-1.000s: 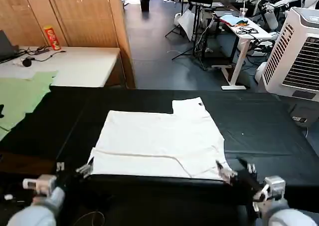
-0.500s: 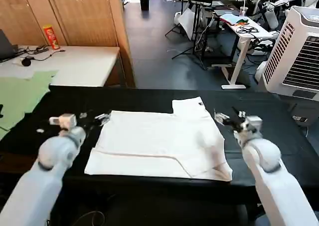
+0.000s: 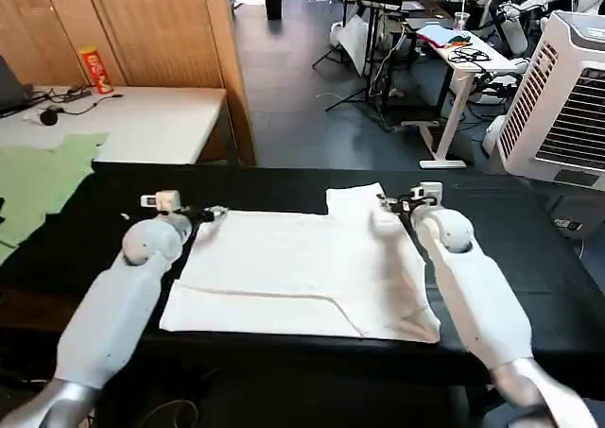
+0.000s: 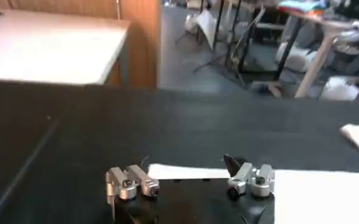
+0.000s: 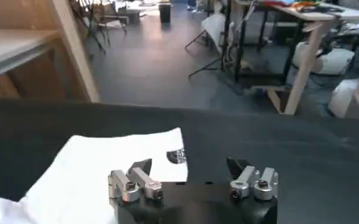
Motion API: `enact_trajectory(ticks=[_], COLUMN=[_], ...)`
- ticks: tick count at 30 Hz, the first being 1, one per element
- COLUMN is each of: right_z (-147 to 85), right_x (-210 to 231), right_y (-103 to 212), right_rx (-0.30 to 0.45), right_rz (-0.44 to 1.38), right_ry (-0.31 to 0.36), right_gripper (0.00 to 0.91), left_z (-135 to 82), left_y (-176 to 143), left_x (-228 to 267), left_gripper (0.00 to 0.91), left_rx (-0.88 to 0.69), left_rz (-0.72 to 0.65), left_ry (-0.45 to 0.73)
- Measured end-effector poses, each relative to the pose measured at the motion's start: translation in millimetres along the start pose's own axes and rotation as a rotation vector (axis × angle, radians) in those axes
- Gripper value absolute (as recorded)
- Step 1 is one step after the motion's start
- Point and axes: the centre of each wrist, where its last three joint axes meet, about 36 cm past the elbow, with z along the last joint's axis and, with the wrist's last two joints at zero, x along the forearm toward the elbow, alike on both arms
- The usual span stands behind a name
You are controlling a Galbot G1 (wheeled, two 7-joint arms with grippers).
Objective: Fold and organize the clothes.
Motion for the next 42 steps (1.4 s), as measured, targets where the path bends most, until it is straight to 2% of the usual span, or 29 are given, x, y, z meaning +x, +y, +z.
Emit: enact_trajectory(ticks=[10,12,15,16,17,18,19,20,21,22,23,24,29,32,42], right_z=[6.7,8.0,11.0,11.6,12.3,12.8,13.0,13.2,13.3,13.4,13.5,13.6,16.6,18.0,15.5], right_x=[-16.0,-17.9,-20.0,-20.3,-20.4,-20.5,-20.6,-20.7,-20.6,-20.5,-20.2,-19.8,-16.6,-14.0,5.3], right_y=[3.3,3.4,2.6,2.3,2.1,1.6,1.7,2.5,3.1,3.6,4.4,5.3,8.3,9.2,1.3], right_rx=[-0.017,-0.019,-0.013,-0.013,-0.014,-0.016,-0.017,-0.017,-0.017,-0.017,-0.018,-0.018,-0.019,-0.022,-0.031], right_rz=[-0.020,-0.021,-0.023,-0.024,-0.027,-0.029,-0.030,-0.032,-0.034,-0.035,-0.037,-0.039,-0.050,-0.057,-0.075], right_ry=[0.035,0.038,0.042,0.043,0.044,0.046,0.048,0.052,0.057,0.060,0.064,0.070,0.070,0.047,-0.085], right_gripper=[0.878,0.878,0.878,0.819,0.770,0.722,0.624,0.400,0.273,0.244,0.146,0.117,0.078,0.068,0.059], left_z=[8.0,9.0,8.1,7.8,7.5,7.7,8.0,8.2,8.5,8.9,9.3,9.7,12.2,11.3,9.3], left_y=[1.0,2.1,3.2,3.4,3.9,4.8,5.5,6.2,6.9,7.3,7.6,7.8,8.4,8.4,9.2], left_x=[-18.1,-20.7,-23.3,-24.1,-24.9,-25.9,-26.7,-27.5,-28.0,-28.4,-28.7,-28.8,-27.6,-26.6,-22.9], left_gripper=[0.878,0.829,0.536,0.536,0.254,0.205,0.176,0.156,0.146,0.146,0.117,0.107,0.068,0.068,0.059], left_rx=[-0.007,-0.003,0.004,0.007,0.008,0.011,0.012,0.014,0.014,0.012,0.009,0.006,-0.003,-0.005,-0.012], left_rz=[-0.028,-0.031,-0.031,-0.031,-0.032,-0.033,-0.033,-0.035,-0.035,-0.035,-0.036,-0.034,-0.026,-0.024,-0.022], left_ry=[0.017,0.022,0.022,0.022,0.022,0.024,0.025,0.026,0.027,0.029,0.030,0.030,0.034,0.032,0.017])
